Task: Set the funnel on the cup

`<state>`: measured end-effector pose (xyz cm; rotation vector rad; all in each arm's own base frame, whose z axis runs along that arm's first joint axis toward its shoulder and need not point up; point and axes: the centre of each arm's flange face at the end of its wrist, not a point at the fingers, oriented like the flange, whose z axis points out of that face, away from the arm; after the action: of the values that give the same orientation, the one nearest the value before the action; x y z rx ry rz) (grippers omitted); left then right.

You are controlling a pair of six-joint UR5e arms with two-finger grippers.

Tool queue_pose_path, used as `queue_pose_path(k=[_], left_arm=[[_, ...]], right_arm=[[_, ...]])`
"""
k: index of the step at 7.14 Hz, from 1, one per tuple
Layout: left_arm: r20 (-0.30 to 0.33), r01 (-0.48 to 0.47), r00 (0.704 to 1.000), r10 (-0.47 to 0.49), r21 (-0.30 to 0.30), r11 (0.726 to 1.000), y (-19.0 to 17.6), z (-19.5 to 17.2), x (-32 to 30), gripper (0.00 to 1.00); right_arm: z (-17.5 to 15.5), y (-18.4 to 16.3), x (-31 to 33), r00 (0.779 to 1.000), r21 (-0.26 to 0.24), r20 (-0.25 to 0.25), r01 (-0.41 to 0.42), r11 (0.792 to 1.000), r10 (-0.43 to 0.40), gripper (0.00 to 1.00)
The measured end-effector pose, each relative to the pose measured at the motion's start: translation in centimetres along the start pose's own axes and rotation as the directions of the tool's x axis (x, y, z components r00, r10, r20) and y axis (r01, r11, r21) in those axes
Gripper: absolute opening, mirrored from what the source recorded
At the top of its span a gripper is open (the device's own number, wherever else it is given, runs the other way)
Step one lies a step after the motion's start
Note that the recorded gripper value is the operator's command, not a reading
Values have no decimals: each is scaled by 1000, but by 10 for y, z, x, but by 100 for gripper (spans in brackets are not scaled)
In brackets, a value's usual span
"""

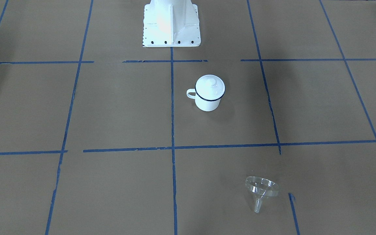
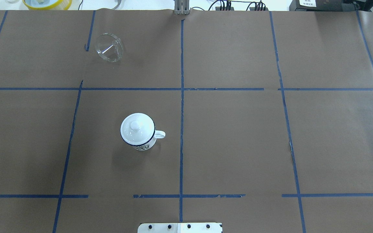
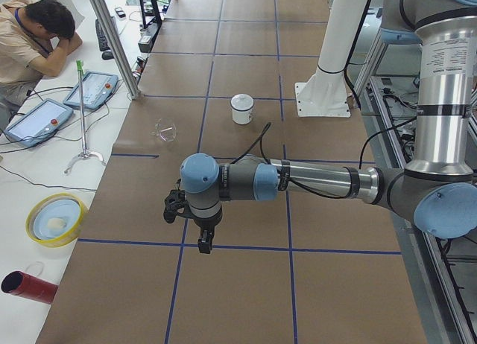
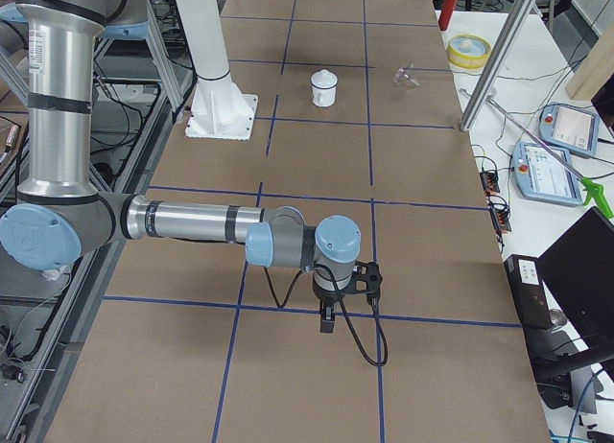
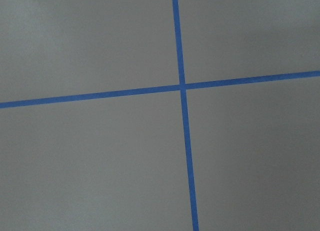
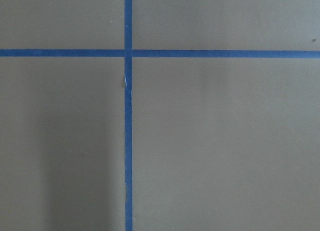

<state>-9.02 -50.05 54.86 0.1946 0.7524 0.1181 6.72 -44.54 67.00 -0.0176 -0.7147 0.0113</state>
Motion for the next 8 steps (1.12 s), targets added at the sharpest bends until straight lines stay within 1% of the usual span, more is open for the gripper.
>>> queue_pose_path(k=[1,2,3,4,5,6,7,8], left_arm=[[18,-61,998,60,60,996,-39,-28,22,100],[47,-131,991,126,128,983,-74,-60,47,100],[62,-163,986,154,198,967,-96,-83,68,100],[33,-132,991,128,270,954,-107,-95,92,100],[-34,-112,991,130,317,942,-115,-89,130,100],[-125,-106,980,151,311,945,-122,-63,191,100],[-215,-54,970,112,259,964,-128,-33,264,100],[-263,39,965,19,212,976,-131,-10,332,100]], right_arm=[[0,0,0,1000,0,0,0,1000,0,100],[0,0,0,1000,0,0,0,1000,0,100],[0,0,0,1000,0,0,0,1000,0,100],[0,0,0,1000,0,0,0,1000,0,100],[0,0,0,1000,0,0,0,1000,0,100],[0,0,0,1000,0,0,0,1000,0,100],[0,0,0,1000,0,0,0,1000,0,100],[0,0,0,1000,0,0,0,1000,0,100]])
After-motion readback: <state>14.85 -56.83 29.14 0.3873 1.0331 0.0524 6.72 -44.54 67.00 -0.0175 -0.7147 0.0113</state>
